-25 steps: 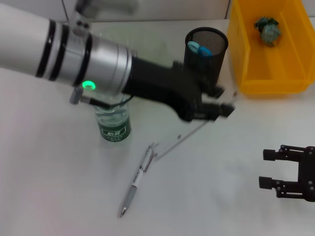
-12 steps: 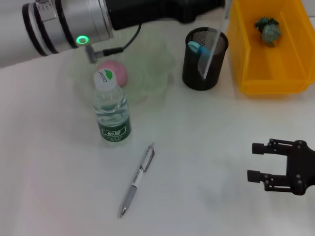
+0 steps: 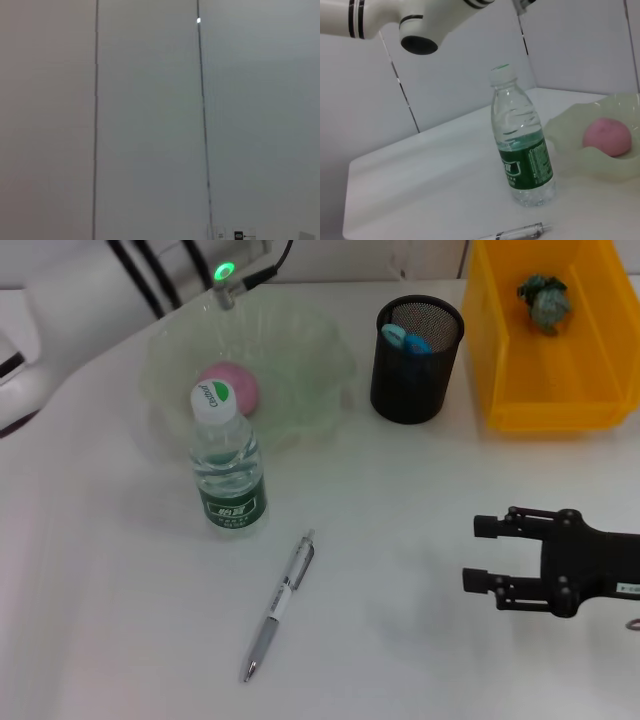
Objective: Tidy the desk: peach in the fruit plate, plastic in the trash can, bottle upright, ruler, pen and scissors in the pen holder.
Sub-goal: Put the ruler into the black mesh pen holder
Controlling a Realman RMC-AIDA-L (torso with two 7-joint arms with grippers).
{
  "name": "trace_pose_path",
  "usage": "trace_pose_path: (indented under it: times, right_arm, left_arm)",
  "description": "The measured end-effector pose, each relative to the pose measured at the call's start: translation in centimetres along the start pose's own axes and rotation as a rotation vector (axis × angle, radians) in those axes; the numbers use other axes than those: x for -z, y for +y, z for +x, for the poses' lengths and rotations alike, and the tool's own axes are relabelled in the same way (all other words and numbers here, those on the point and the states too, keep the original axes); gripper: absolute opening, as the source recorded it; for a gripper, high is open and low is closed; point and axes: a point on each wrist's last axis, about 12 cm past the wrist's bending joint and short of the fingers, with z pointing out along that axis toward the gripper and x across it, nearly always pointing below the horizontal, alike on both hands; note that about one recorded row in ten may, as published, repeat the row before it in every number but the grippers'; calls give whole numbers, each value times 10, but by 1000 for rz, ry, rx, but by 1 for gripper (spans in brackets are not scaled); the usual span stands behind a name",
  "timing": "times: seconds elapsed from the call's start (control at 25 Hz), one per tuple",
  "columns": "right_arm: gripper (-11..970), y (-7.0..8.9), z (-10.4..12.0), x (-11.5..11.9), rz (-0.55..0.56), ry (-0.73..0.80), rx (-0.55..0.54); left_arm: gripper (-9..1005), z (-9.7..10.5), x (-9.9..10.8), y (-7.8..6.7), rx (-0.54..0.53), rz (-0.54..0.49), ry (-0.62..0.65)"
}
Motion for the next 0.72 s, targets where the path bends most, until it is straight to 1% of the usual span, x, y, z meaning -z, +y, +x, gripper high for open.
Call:
trace_pose_path:
  times: [0.04, 0.12, 0.2, 0.28, 0.4, 0.44, 0.48, 0.52, 0.6, 0.72]
  right_arm:
    - [733, 0, 0, 0, 0, 0, 0]
    - [733, -1, -1, -5, -2, 3, -1]
    - [733, -3, -3, -12, -1, 3, 3]
    - [733, -3, -4, -15, 0, 4, 6]
    - [733, -5, -10, -29, -14, 0, 16]
    - [733, -5, -10, -29, -14, 0, 16]
    - [733, -7, -12, -35, -19, -1, 16]
    - [733, -7, -12, -35, -19, -1, 16]
    - [733, -10, -15, -43, -19, 4, 15]
    - [733, -12, -18, -50, -20, 8, 18]
  left_arm:
    - [415, 0, 0, 0, 0, 0, 0]
    - [417, 0, -5, 2, -3, -40, 0]
    - [420, 1, -11, 4, 18, -79, 6]
    - [423, 2, -13, 4, 21, -91, 18]
    - [428, 5, -16, 5, 36, -118, 43]
    - [429, 5, -16, 5, 36, -118, 43]
    - [431, 6, -15, 6, 39, -120, 47]
    - [432, 8, -15, 5, 43, -122, 51]
    - [435, 11, -13, 5, 51, -124, 63]
    - [439, 14, -13, 3, 55, -126, 76]
